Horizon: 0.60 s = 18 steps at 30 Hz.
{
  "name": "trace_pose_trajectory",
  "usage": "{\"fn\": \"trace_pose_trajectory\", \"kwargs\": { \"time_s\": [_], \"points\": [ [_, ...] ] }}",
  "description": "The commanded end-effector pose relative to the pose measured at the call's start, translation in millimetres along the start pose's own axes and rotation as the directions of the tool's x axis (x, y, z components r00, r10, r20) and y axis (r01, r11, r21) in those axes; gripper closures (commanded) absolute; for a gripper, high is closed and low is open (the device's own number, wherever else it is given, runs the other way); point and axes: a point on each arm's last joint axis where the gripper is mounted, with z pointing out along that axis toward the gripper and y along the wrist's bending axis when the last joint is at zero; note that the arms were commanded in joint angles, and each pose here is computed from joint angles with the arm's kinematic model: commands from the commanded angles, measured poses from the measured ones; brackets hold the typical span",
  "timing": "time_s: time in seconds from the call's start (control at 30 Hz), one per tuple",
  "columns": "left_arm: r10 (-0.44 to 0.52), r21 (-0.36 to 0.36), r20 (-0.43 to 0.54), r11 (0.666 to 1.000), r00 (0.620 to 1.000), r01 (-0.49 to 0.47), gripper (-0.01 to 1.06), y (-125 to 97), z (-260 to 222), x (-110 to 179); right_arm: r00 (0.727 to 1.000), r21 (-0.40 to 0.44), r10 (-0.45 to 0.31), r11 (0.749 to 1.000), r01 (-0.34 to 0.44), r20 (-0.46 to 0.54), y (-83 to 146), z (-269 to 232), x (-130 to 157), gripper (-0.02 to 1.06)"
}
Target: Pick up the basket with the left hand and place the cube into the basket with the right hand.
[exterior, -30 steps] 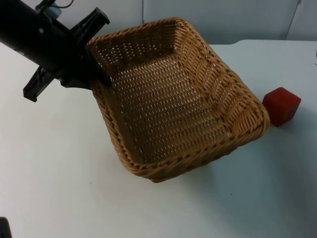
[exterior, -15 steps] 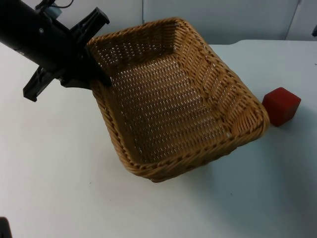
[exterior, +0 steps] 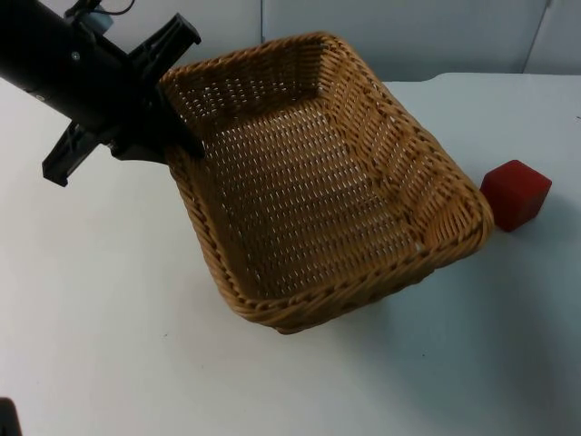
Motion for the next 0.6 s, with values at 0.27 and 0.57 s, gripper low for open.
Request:
{"fn": "trace_pose_trajectory", "kwargs": {
  "time_s": [0.27, 0.57],
  "points": [
    [-0.009, 0.033, 0.007, 0.999, 1.0, 0.009, 1.05, -9.6, -3.7, 0.4, 0.986, 0.016, -0.164, 0.986, 0.163, 0.031, 28.2, 17.5, -22.1, 0.29],
    [-0.009, 0.033, 0.007, 0.999, 1.0, 0.009, 1.05, -9.6, -3.7, 0.4, 0.992, -0.071, -0.123, 0.99, 0.121, -0.022, 33.5, 49.2, -44.2, 0.31]
  ]
}}
